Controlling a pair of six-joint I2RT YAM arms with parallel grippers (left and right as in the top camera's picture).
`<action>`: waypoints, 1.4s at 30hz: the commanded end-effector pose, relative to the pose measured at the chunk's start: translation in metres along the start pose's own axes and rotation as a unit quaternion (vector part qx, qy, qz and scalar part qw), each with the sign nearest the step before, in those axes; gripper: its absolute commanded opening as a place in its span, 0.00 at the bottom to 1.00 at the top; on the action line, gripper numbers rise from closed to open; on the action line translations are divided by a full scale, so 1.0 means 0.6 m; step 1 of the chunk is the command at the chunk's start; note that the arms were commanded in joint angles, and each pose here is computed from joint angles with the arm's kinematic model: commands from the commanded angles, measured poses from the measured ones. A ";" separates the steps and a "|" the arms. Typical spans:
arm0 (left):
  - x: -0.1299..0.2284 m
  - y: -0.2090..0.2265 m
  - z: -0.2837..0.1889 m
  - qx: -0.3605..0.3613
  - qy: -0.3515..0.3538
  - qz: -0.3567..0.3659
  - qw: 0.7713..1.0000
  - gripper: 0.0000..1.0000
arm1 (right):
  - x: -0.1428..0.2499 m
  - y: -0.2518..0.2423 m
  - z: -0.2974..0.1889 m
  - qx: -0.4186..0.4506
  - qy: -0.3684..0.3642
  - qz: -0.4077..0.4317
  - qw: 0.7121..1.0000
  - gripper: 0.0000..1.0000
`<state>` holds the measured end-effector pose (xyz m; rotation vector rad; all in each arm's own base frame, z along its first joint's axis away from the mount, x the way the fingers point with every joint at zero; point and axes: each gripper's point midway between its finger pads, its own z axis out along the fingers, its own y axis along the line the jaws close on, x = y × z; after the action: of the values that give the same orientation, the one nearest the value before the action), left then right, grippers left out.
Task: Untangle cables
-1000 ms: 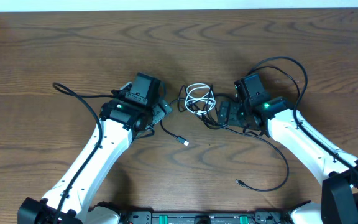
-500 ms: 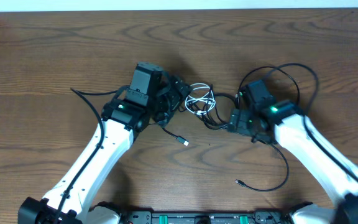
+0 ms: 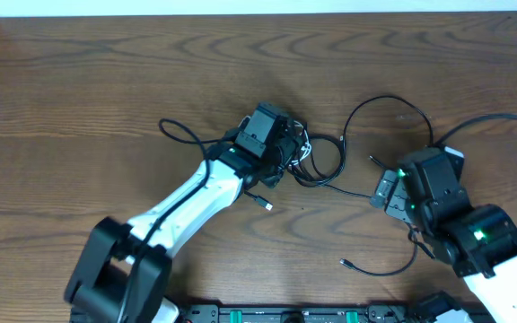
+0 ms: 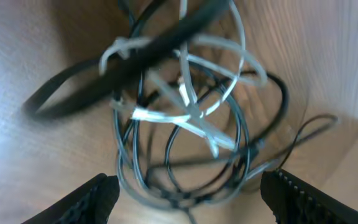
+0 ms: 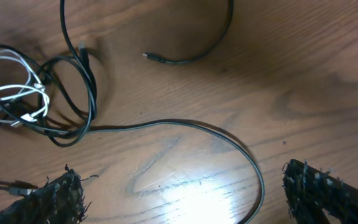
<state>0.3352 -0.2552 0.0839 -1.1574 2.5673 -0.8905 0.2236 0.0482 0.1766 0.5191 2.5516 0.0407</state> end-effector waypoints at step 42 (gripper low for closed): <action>0.011 -0.073 -0.158 0.113 0.018 0.127 0.985 0.08 | 0.134 0.196 0.089 -0.285 0.171 -0.075 0.940 0.99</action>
<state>0.3250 -0.2363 0.1803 -0.7521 2.4789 -1.0625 0.2393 0.1664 0.1174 0.0829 2.6794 0.7245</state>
